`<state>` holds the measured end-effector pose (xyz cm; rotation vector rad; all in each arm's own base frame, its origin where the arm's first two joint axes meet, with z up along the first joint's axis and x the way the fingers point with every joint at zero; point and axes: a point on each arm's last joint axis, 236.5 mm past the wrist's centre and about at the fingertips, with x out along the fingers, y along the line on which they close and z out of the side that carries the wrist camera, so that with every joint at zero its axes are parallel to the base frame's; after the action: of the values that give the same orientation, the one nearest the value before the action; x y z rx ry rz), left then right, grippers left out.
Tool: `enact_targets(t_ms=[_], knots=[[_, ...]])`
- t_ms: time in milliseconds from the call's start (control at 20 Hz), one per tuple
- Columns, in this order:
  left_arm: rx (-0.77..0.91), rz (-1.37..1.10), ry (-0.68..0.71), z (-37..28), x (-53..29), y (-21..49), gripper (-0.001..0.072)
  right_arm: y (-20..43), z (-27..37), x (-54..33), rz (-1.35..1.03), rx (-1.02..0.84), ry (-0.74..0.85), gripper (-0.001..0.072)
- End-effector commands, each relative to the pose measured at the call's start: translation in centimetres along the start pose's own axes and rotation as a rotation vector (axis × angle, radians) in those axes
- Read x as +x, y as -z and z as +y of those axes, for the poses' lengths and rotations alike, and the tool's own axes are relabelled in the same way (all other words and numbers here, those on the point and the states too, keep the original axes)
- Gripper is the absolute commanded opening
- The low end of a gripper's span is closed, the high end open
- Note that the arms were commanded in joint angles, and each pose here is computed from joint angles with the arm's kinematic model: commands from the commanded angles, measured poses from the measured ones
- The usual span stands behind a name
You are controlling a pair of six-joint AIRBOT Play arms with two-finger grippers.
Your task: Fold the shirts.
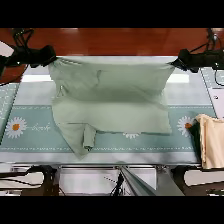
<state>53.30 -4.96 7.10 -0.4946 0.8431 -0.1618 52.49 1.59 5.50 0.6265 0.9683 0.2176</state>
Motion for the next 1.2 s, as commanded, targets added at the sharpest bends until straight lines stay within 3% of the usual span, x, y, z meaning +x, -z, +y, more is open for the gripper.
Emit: enact_targets(t_ms=[0,300,450,850,900,950,1150], knots=[[-0.09,0.077,0.023,0.8,3.3,1.7,0.0023,-0.3,-1.0,3.4,0.046,0.064,-0.002,0.0021],[-0.079,0.226,0.038,1.6,0.9,3.4,0.0024,3.2,-1.4,0.4,0.23,-0.026,-0.022,0.0022],[-0.013,0.416,0.034,3.1,-1.1,7.2,0.0024,6.6,-3.5,-1.4,0.384,-0.066,0.049,0.0022],[-0.092,0.684,-0.039,6.9,0.6,17.9,0.0037,14.0,-8.6,2.1,0.513,0.041,0.132,0.0027],[-0.111,0.69,-0.045,7.0,0.6,18.1,0.0287,14.4,-8.2,2.3,0.521,0.058,0.114,0.0202],[-0.121,0.702,-0.045,6.8,0.3,18.1,0.0695,14.7,-7.7,2.2,0.532,0.065,0.093,0.0604],[-0.09,0.736,-0.065,7.3,-3.4,16.5,0.0705,13.9,-6.6,-2.0,0.536,0.049,0.07,0.0627]])
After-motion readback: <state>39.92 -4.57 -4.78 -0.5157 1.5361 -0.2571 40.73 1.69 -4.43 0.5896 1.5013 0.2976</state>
